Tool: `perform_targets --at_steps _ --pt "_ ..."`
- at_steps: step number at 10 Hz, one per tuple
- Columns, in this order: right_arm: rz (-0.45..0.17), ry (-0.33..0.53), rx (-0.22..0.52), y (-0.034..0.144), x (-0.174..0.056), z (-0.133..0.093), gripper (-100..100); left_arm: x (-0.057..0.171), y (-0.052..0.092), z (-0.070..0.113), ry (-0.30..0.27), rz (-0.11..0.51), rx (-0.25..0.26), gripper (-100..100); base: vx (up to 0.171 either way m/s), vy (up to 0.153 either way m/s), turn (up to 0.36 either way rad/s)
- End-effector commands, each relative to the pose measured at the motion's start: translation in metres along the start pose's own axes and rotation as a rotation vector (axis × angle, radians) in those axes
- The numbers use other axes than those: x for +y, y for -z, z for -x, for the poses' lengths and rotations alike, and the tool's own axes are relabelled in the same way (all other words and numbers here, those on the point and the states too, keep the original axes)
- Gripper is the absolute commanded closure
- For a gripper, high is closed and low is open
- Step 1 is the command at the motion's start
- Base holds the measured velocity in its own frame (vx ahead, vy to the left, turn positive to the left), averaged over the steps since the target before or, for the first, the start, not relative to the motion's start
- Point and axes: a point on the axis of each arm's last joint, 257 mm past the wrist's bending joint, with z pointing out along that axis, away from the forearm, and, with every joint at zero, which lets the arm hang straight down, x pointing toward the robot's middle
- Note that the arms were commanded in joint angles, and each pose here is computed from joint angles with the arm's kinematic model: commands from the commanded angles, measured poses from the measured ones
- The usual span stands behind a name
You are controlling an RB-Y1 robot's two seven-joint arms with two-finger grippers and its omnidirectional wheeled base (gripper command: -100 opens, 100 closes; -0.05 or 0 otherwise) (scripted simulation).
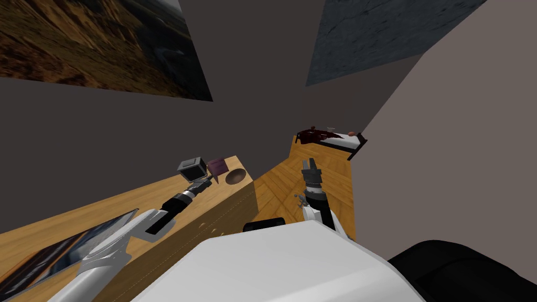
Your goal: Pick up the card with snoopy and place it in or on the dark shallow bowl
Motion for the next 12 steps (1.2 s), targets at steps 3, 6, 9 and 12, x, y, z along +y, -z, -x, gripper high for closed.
perform_targets --at_steps 3,6,9,12 --pt "0.0 0.0 0.0 0.0 0.0 0.0 0 0.0 -0.007 0.001 -0.002 0.003 -0.018 -100 -0.024 0.007 0.01" --pt "0.0 0.0 0.0 0.0 0.0 0.0 0 -0.001 -0.019 0.003 -0.002 0.008 -0.047 -100 -0.151 0.022 0.017" --pt "0.0 0.0 0.0 0.0 0.0 0.0 0 -0.003 -0.034 0.003 0.002 0.018 -0.08 -100 -0.157 0.029 0.017" --pt "0.0 0.0 0.0 0.0 0.0 0.0 0 -0.005 -0.051 0.001 0.011 0.034 -0.114 -100 -0.242 0.027 0.023"
